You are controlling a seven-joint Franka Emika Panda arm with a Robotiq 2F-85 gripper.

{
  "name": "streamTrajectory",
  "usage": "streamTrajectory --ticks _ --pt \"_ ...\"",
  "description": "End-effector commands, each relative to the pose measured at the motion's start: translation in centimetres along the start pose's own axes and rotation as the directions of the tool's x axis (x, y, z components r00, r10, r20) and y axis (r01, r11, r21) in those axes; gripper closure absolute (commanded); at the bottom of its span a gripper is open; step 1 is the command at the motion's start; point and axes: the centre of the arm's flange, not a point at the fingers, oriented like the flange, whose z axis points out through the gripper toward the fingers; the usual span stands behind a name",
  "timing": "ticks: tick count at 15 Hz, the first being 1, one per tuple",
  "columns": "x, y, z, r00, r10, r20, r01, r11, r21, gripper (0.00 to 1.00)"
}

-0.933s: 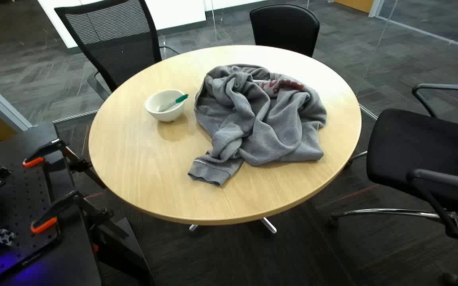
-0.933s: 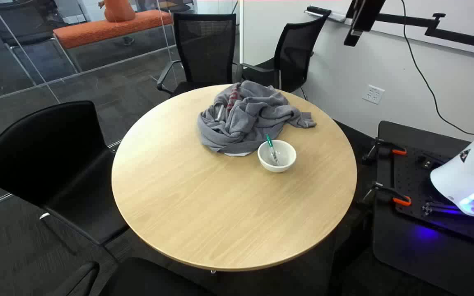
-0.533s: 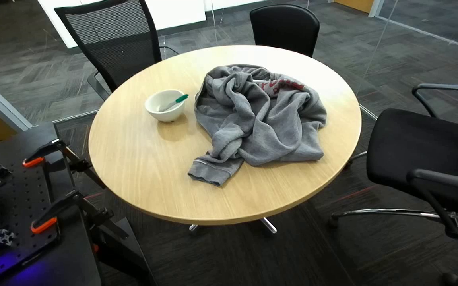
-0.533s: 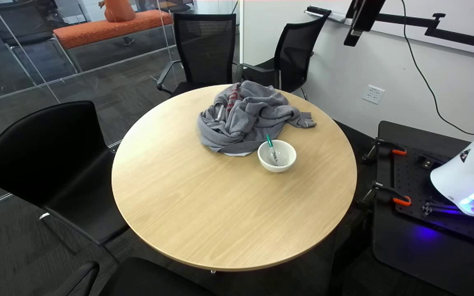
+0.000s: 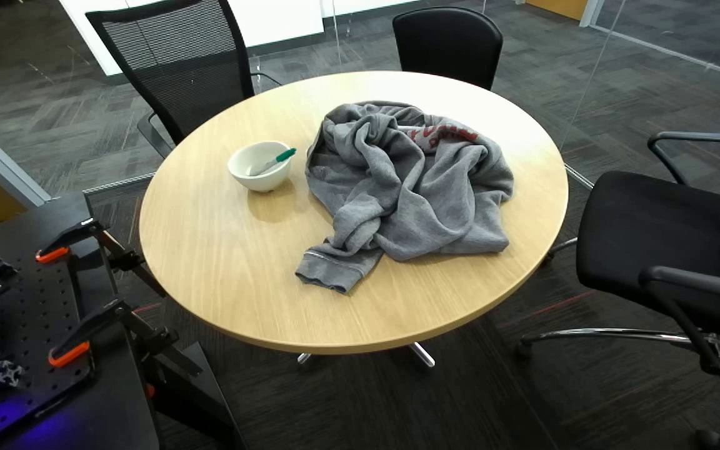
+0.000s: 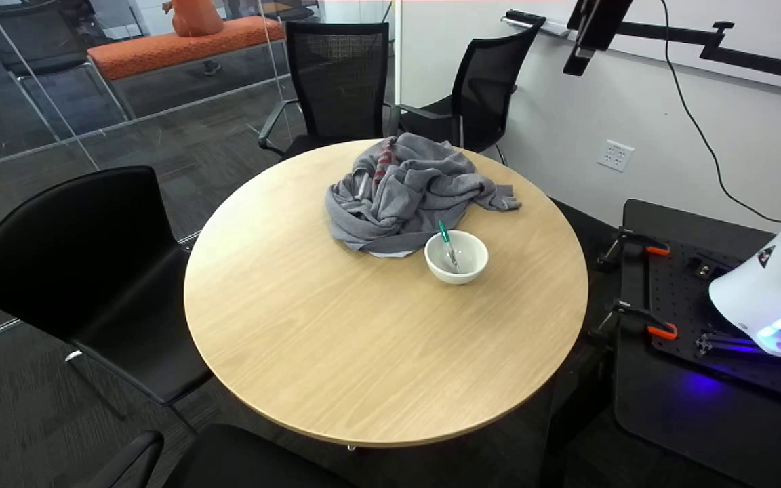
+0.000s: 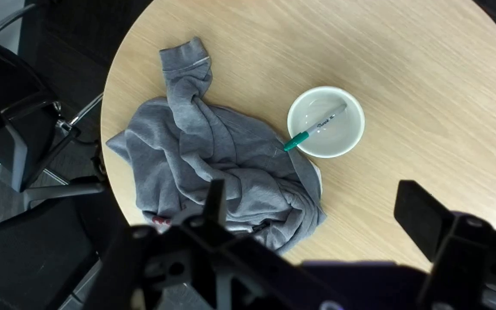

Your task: Move the mug with the marker to the left

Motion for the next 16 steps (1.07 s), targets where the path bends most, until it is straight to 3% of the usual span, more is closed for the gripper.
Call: streamTrajectory --ticks 1,4,9,16 --pt "0.2 -0.9 0.4 0.995 0.077 -0.070 -0.078 0.997 -0.013 0.00" --pt "0.4 -2.1 2.1 0.969 0.206 -0.136 -0.208 0.978 0.002 0.00" --pt "0.9 -5.4 6.3 0.900 0.393 -0.188 -0.394 0.919 0.034 0.00" --pt "1.7 -6.9 13.3 0.774 0.617 -0.141 -0.601 0.786 0.145 0.00"
